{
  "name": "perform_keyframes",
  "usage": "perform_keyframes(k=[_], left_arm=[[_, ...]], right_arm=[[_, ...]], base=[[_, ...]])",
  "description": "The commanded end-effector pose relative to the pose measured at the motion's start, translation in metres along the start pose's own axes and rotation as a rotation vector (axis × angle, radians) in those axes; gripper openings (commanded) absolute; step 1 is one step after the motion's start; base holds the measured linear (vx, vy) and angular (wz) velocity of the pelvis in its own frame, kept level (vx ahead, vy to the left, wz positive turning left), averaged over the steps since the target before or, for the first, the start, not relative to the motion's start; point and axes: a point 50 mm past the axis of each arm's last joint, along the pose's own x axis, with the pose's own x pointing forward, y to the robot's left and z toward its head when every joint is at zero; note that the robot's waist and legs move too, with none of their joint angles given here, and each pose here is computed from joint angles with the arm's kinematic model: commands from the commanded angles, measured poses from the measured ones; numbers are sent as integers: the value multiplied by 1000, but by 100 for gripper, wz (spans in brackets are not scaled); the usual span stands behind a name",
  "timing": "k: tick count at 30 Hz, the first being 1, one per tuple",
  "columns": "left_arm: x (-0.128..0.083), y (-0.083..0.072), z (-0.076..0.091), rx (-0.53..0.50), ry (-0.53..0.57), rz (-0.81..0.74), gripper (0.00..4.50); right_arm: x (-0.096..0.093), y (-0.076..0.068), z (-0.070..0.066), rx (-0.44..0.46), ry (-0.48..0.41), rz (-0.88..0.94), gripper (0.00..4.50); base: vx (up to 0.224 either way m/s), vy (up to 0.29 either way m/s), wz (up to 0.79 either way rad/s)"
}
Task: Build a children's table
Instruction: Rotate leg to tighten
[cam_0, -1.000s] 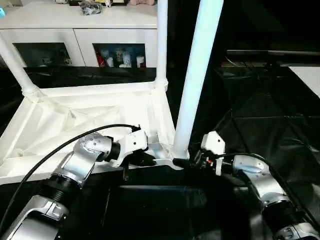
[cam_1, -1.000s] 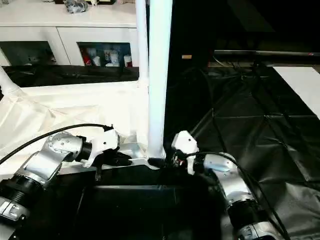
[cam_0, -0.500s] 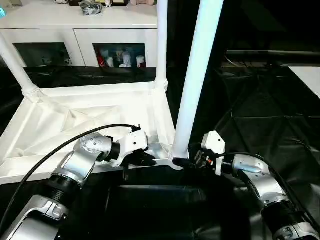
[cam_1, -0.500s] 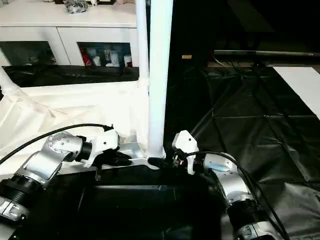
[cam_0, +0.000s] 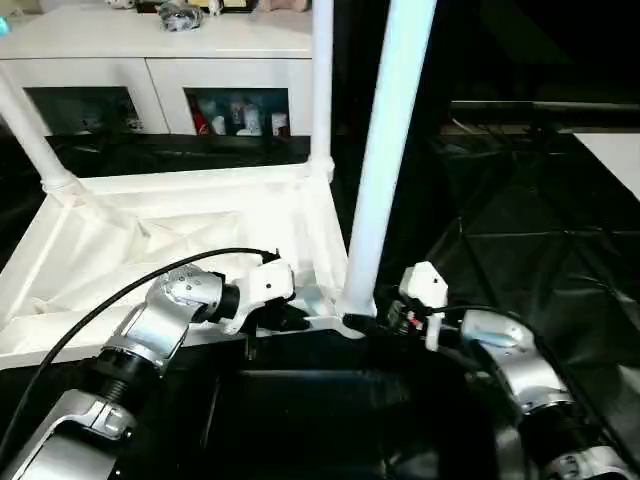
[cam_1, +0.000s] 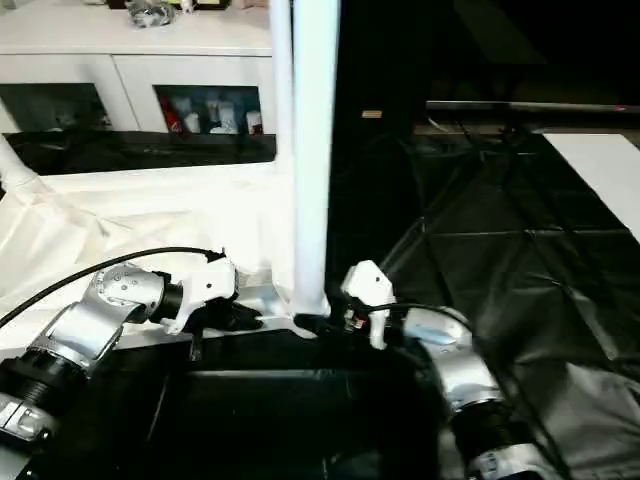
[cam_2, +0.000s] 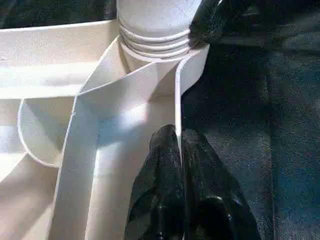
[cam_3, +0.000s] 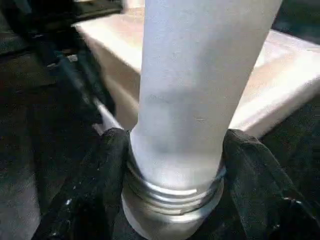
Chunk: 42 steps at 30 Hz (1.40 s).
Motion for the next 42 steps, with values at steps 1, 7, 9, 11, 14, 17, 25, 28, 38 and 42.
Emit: perform_keyframes(k=[1, 7, 9, 11, 14, 17, 25, 28, 38, 42], left_arm=[[16, -16, -26, -75, 109, -28, 0], [52, -5, -5, -163, 65, 199, 0], [65, -4, 4, -199, 53, 246, 0], [72, -3, 10, -214, 47, 268, 0], [76, -1, 15, -214, 37, 283, 0], [76, 1, 13, -211, 46, 294, 0], [68, 1, 1, -172, 65, 248, 0], [63, 0, -1, -146, 62, 212, 0], [31, -17, -13, 14, 10, -86, 0], [22, -23, -15, 39, 8, -156, 0]], right_arm=[[1, -4, -12, 27, 81, -86, 257], [31, -4, -20, 179, 119, -481, 256], [43, -1, -18, 210, 134, -565, 256], [53, 4, -15, 232, 128, -583, 256], [66, 10, -7, 183, 135, -551, 256], [68, 12, -7, 213, 113, -541, 256], [60, 3, 1, 200, 26, -537, 355], [53, -2, 6, 127, 2, -496, 378], [-8, -16, 17, -69, -64, -123, 378], [-21, -14, 20, -69, -65, -15, 378]], base=[[-59, 3, -1], [-60, 19, -6], [-63, 45, -10], [-63, 48, -2], [-35, 57, -5], [-18, 54, -3], [0, 0, 0], [-22, -12, 2], [27, -46, -1], [88, -30, 18]])
